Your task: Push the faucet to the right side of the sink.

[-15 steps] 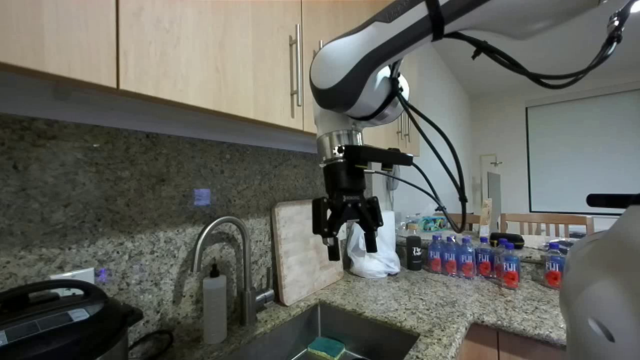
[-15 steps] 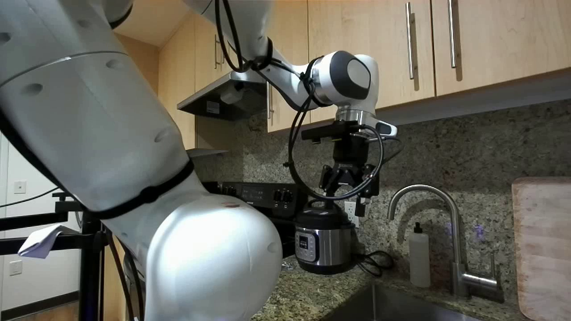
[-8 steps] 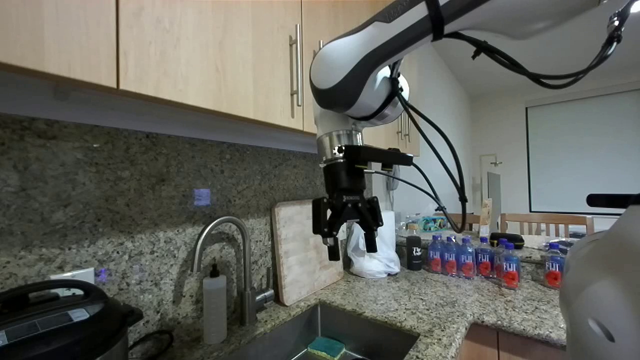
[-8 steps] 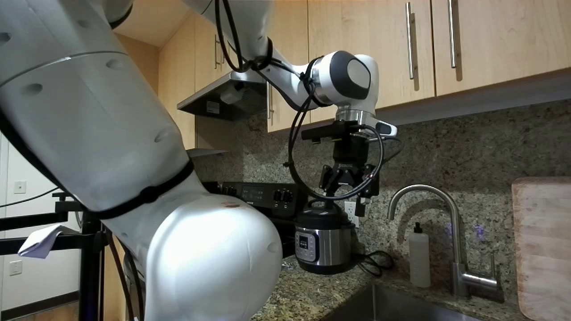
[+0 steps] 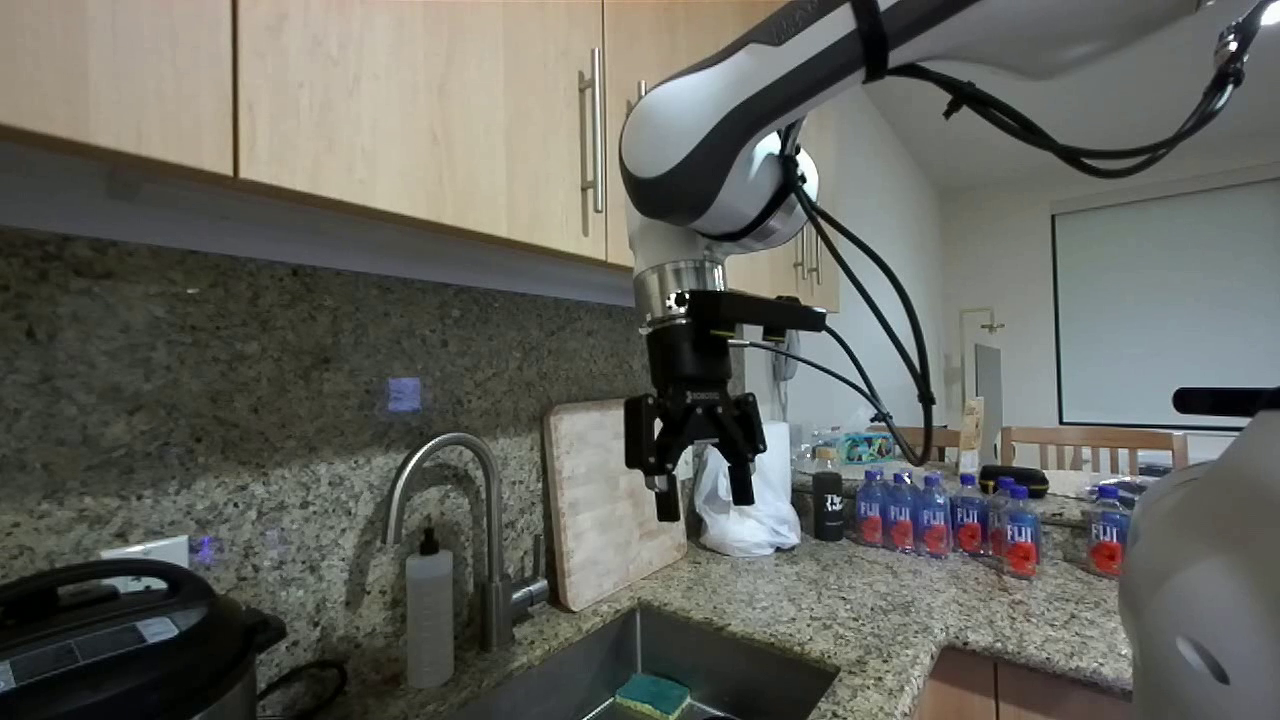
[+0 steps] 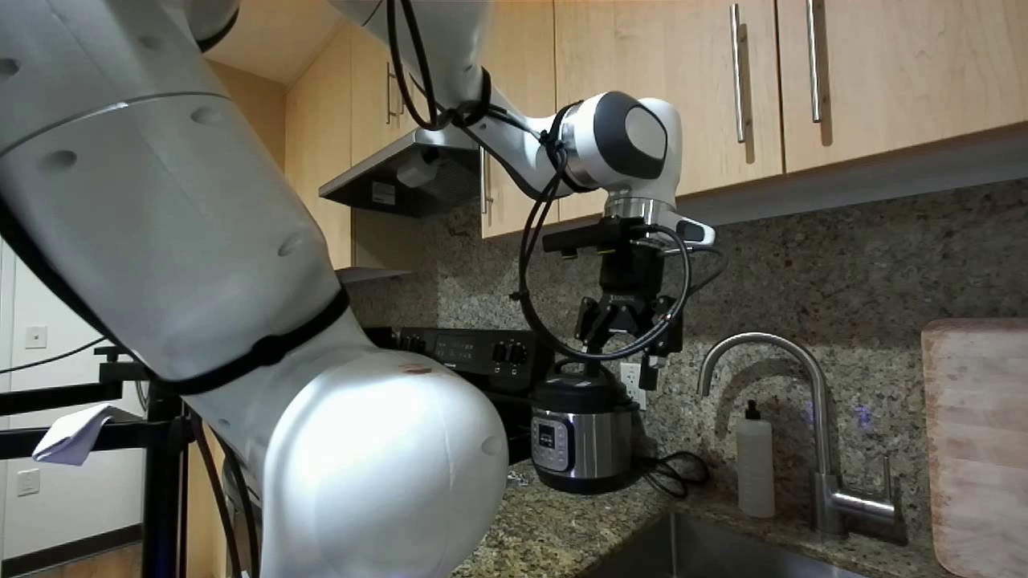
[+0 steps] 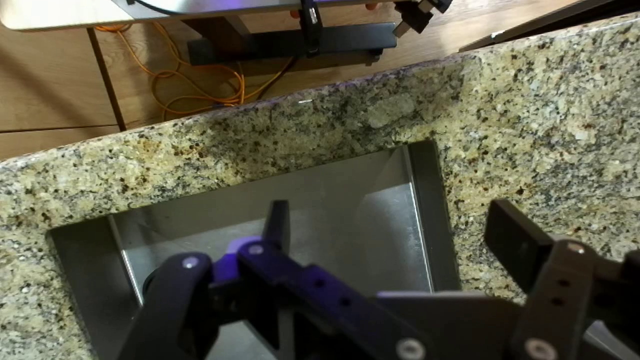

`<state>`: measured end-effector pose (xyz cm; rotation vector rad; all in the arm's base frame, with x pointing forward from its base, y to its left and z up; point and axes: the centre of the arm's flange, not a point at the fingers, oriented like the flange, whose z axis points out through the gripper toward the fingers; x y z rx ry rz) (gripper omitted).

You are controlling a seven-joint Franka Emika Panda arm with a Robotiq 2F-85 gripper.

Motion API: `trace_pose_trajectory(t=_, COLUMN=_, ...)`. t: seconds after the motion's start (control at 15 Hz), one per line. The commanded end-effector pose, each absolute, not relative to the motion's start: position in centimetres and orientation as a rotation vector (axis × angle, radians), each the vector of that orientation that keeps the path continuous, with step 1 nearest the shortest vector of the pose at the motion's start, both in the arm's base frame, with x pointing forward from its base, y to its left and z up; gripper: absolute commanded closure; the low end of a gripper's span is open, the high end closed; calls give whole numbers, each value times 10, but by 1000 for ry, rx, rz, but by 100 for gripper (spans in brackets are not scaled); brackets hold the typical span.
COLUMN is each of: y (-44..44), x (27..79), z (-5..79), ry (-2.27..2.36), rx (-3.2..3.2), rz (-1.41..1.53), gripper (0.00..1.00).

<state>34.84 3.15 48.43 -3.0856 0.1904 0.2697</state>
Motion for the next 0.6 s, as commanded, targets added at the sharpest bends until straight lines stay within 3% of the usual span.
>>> trace_pose_trajectory(t=0.0, y=31, x=348, z=484, ry=190, rx=-3086, rz=270, gripper=0)
trace_pose_trajectory(t=0.53, y=44, x=356, z=459, ry=212, rx=-3069, rz=110, gripper=0)
